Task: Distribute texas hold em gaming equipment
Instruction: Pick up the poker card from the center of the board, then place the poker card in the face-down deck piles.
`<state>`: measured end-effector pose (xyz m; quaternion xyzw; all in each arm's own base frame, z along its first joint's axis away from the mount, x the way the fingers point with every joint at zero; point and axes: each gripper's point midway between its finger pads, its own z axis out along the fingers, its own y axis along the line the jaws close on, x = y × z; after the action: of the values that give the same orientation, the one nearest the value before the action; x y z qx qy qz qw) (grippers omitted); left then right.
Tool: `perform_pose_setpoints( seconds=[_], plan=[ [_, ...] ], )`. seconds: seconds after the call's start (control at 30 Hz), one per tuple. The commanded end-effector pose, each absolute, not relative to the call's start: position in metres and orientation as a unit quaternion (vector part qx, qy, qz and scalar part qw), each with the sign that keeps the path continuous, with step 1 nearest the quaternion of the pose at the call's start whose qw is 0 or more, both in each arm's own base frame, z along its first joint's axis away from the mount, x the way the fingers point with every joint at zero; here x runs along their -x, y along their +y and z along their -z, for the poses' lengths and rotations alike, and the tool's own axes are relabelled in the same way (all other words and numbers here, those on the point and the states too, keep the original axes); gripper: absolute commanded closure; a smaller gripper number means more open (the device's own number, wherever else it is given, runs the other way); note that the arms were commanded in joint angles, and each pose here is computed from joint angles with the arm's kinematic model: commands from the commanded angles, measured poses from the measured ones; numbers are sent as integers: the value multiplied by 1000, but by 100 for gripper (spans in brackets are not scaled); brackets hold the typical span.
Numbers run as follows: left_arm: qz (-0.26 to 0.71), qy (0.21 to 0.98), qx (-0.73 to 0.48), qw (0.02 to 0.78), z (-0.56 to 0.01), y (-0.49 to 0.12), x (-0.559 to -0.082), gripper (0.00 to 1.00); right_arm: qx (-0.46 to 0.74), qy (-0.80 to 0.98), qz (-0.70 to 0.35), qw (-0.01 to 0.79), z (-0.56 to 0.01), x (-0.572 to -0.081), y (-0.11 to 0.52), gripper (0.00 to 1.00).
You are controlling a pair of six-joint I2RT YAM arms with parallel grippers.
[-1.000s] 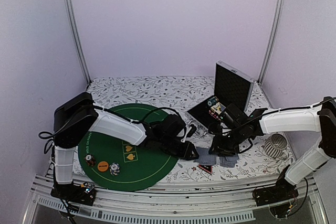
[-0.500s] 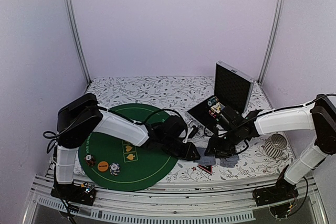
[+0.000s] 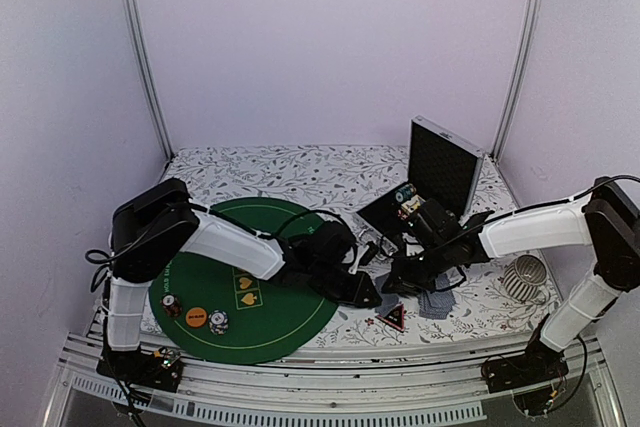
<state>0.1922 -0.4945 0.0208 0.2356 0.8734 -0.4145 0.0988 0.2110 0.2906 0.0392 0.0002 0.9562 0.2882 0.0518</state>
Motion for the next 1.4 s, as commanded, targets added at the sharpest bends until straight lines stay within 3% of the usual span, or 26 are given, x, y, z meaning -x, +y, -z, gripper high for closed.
perform_pose_setpoints(
  seconds=[0.0,0.13,0.47,0.73,1.13,1.37],
  plan=[
    [420,877,-223,76,-8,-489,-189,84,7,949,-312,54,-45,-214,303,96],
    [432,871,-222,77,-24,-486,-188,81,13,949,-309,65,-62,-219,303,98],
    [446,841,-265,156,-110,-491,-201,57,0,941,-316,123,-124,-231,250,98],
    [433,848,-273,138,-93,-496,-196,54,-44,932,-339,122,-106,-224,180,97],
    [436,836,-303,139,-82,-554,-191,43,-25,916,-376,135,-75,-225,164,97],
    [427,847,-292,119,-53,-572,-191,43,-20,900,-420,113,-65,-216,176,98]
  ],
)
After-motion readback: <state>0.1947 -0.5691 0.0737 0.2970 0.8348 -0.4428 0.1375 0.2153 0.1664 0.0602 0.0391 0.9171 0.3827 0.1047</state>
